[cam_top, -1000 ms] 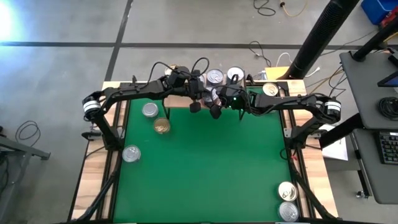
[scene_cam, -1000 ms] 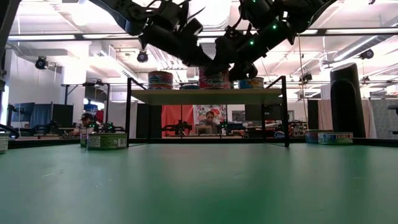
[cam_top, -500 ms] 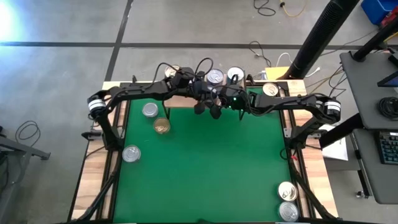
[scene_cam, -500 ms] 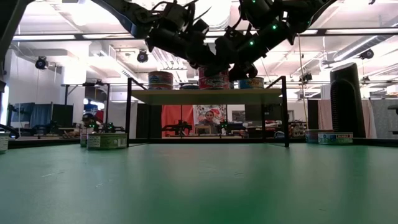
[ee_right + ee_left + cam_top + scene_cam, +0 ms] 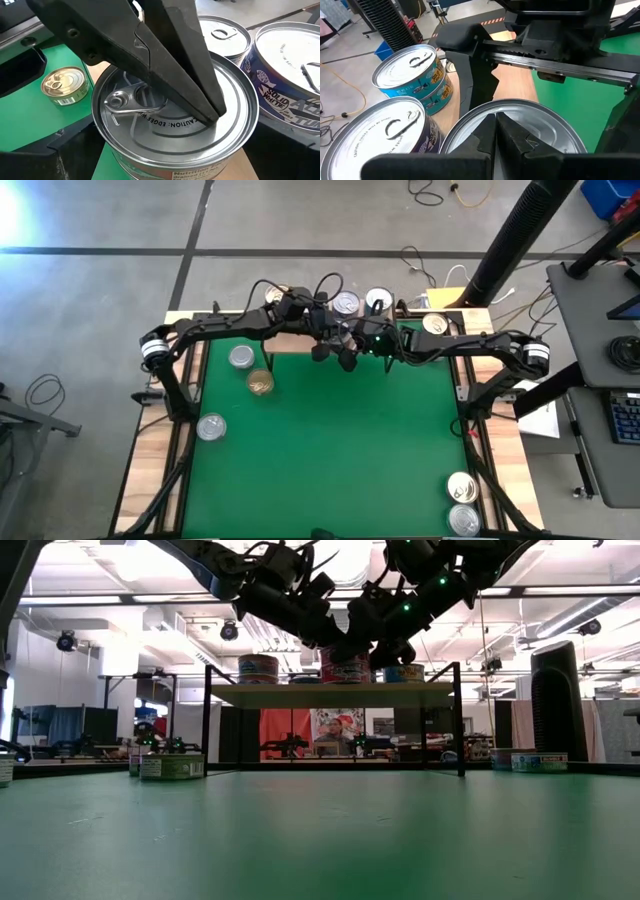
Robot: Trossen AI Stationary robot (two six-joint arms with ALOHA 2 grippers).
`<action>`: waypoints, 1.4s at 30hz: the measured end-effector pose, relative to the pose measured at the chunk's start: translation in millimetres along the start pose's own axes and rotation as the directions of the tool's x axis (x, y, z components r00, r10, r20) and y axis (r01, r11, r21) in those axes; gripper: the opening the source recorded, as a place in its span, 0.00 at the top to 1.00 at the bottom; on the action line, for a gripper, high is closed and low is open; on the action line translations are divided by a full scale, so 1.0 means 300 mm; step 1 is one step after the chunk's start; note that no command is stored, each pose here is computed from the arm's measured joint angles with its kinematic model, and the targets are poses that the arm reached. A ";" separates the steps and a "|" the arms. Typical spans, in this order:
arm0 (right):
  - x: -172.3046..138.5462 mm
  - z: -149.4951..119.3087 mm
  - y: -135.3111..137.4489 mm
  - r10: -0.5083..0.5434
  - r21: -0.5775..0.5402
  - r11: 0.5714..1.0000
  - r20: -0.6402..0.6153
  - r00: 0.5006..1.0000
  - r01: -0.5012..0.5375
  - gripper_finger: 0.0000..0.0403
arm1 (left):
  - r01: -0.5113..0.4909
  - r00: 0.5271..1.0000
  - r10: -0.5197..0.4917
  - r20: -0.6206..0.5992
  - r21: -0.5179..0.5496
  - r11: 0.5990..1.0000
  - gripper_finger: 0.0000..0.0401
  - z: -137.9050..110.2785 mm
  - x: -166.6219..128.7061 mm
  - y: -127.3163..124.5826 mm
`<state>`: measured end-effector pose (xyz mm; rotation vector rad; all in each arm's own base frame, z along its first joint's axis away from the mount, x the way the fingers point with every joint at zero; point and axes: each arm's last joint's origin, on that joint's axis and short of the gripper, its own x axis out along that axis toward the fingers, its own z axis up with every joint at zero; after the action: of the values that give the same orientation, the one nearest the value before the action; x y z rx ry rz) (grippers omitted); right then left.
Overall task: Stack canned seafood by type on shelf
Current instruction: Stack the red tuna can on top of the red tuna can on the shelf
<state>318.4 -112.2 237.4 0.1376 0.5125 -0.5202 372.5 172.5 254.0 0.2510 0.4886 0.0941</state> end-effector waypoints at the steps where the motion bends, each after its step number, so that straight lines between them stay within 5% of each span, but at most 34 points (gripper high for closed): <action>1: 0.000 0.000 0.000 0.000 0.000 1.000 0.000 1.000 0.000 0.01 | 0.000 1.000 0.000 -0.001 0.000 1.000 1.00 -0.001 0.001 0.000; 42: -0.006 -0.027 0.000 0.010 -0.050 0.999 -0.049 0.999 -0.012 0.01 | -0.001 1.000 0.001 -0.014 -0.006 1.000 1.00 -0.007 0.001 0.000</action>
<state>313.6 -109.4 231.3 0.1046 0.5716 -0.4939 371.8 173.0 252.0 0.2452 0.5022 0.0985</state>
